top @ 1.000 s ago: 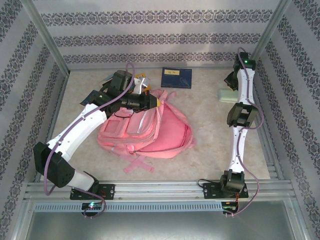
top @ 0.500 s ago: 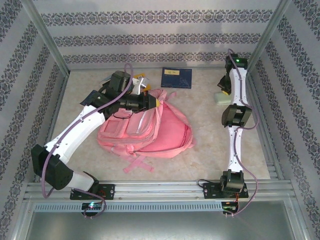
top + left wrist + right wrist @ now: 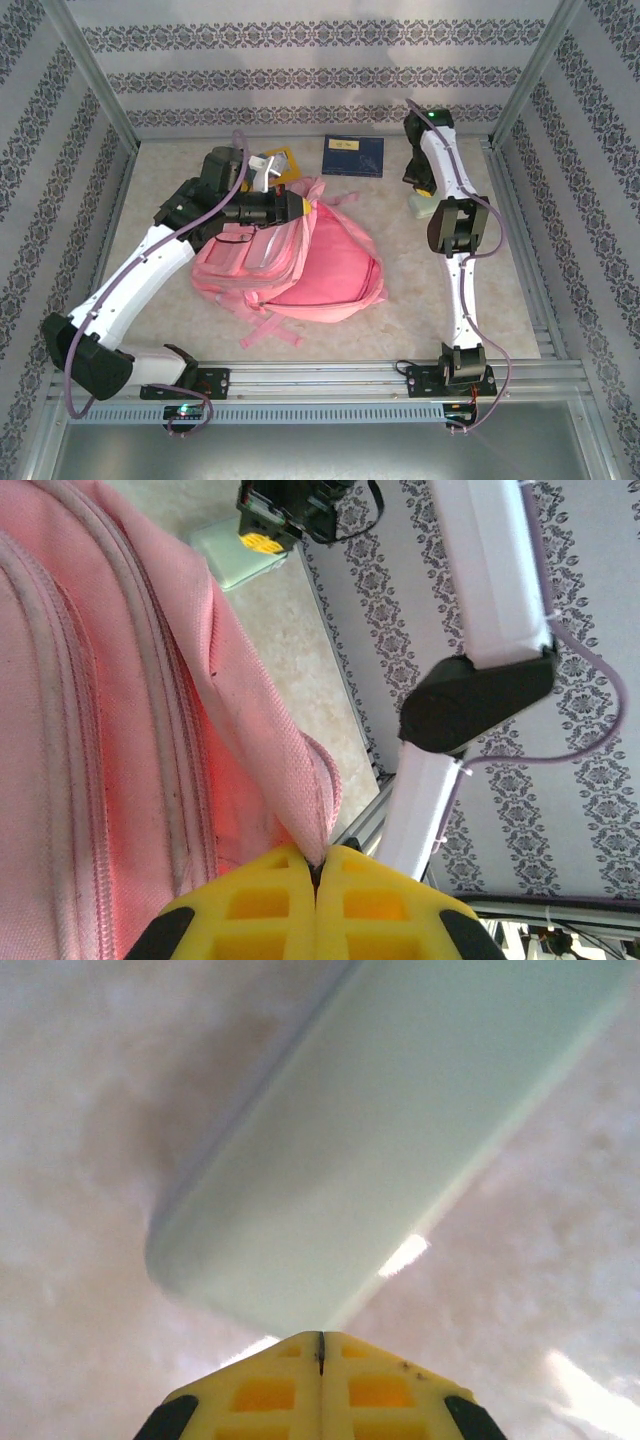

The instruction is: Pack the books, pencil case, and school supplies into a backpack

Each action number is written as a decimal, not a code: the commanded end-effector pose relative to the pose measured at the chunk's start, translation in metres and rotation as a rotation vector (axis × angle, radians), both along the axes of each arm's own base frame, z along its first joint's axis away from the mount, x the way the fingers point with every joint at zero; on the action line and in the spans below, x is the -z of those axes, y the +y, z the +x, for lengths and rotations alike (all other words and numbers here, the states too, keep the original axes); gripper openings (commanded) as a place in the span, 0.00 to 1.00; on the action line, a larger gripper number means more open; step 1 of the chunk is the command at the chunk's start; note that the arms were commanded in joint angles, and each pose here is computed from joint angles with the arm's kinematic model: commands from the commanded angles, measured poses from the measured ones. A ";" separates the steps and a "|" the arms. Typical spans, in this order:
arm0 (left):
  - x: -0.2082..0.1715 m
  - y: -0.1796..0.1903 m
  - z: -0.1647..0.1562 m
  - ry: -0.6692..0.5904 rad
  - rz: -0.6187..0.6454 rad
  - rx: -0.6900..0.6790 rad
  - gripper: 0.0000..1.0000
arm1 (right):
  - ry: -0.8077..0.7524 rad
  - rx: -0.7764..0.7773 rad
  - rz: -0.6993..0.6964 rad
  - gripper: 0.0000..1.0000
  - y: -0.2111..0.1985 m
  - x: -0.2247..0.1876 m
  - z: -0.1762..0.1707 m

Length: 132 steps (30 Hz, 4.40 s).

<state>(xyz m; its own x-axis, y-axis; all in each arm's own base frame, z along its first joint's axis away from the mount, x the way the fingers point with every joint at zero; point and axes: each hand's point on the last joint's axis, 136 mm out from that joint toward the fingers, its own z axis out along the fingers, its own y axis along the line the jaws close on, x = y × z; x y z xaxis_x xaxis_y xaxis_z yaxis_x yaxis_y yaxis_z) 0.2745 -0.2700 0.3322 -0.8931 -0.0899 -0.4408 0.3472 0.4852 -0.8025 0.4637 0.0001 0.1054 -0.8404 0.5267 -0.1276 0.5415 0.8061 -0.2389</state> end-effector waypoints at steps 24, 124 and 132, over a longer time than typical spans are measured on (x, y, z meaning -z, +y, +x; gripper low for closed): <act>-0.005 0.006 -0.009 -0.041 -0.046 -0.030 0.00 | -0.572 0.302 0.416 0.97 -0.054 0.029 -0.030; 0.011 -0.006 0.003 -0.083 0.015 0.074 0.00 | -0.099 0.204 0.593 0.51 -0.011 0.055 -0.124; 0.007 -0.001 -0.002 -0.075 0.015 0.053 0.00 | -0.139 0.323 0.413 0.71 -0.035 0.013 -0.150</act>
<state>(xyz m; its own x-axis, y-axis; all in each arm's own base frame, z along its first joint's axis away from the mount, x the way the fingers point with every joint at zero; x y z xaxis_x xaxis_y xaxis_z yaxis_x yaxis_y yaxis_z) 0.2758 -0.2743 0.3064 -0.8982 -0.0253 -0.4388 0.3690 0.4991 -0.7840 0.3300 -0.0215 0.0783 -0.6902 0.7197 0.0757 0.7117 0.6561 0.2511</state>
